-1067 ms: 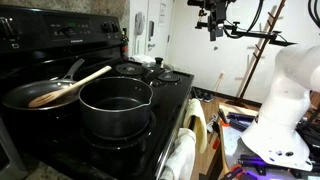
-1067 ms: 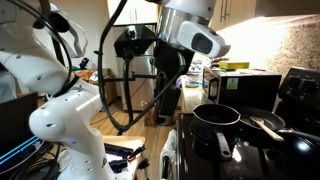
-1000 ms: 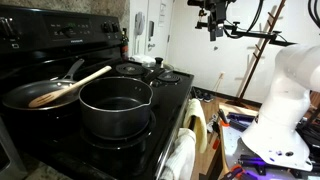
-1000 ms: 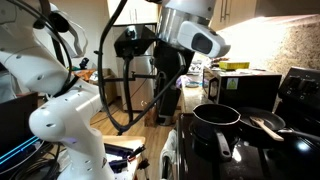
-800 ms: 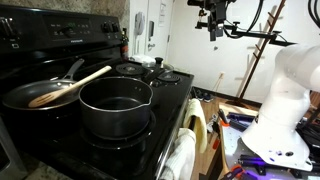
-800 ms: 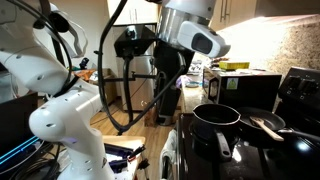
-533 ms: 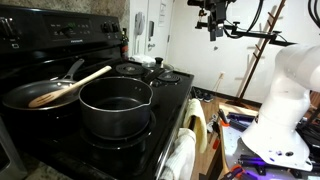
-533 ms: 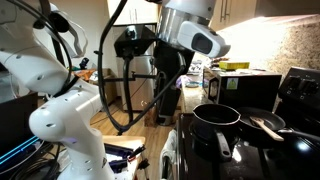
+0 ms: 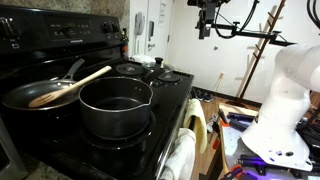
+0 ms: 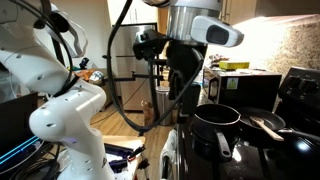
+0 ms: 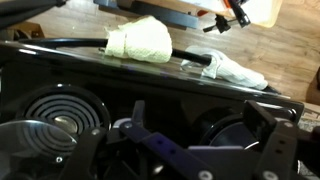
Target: Pick up the wooden spoon from the pan and put it in the pot.
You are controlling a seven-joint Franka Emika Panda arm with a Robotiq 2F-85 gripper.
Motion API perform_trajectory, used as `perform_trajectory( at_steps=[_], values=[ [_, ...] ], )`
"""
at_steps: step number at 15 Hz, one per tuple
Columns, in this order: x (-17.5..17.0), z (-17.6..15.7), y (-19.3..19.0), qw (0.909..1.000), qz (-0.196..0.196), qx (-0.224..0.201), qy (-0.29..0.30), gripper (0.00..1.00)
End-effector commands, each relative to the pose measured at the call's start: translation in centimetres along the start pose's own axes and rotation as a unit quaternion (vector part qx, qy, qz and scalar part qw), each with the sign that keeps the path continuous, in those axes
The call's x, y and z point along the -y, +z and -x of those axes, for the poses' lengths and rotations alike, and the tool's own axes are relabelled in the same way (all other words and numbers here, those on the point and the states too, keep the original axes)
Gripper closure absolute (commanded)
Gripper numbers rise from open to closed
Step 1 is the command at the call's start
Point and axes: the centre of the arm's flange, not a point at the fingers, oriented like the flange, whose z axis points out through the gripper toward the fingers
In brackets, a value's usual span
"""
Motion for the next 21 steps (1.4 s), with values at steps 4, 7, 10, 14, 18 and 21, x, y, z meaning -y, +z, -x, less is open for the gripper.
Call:
perform_trajectory(
  at_steps=[4, 7, 10, 14, 18, 21],
  values=[
    [1.0, -7.2, 1.9, 0.9899, 0.015, -0.081, -0.115, 0.00],
    [2.8, -11.1, 2.3, 0.9811, 0.016, -0.082, -0.175, 0.00],
    [4.2, -14.7, 2.2, 0.9733, 0.025, -0.072, -0.217, 0.00],
    [4.9, -14.2, 2.6, 0.9755, 0.032, -0.066, -0.207, 0.00],
    [4.5, -14.9, 2.3, 0.9760, 0.035, -0.068, -0.204, 0.00],
    [4.6, -16.6, 2.1, 0.9680, 0.027, -0.054, -0.243, 0.00]
  ],
)
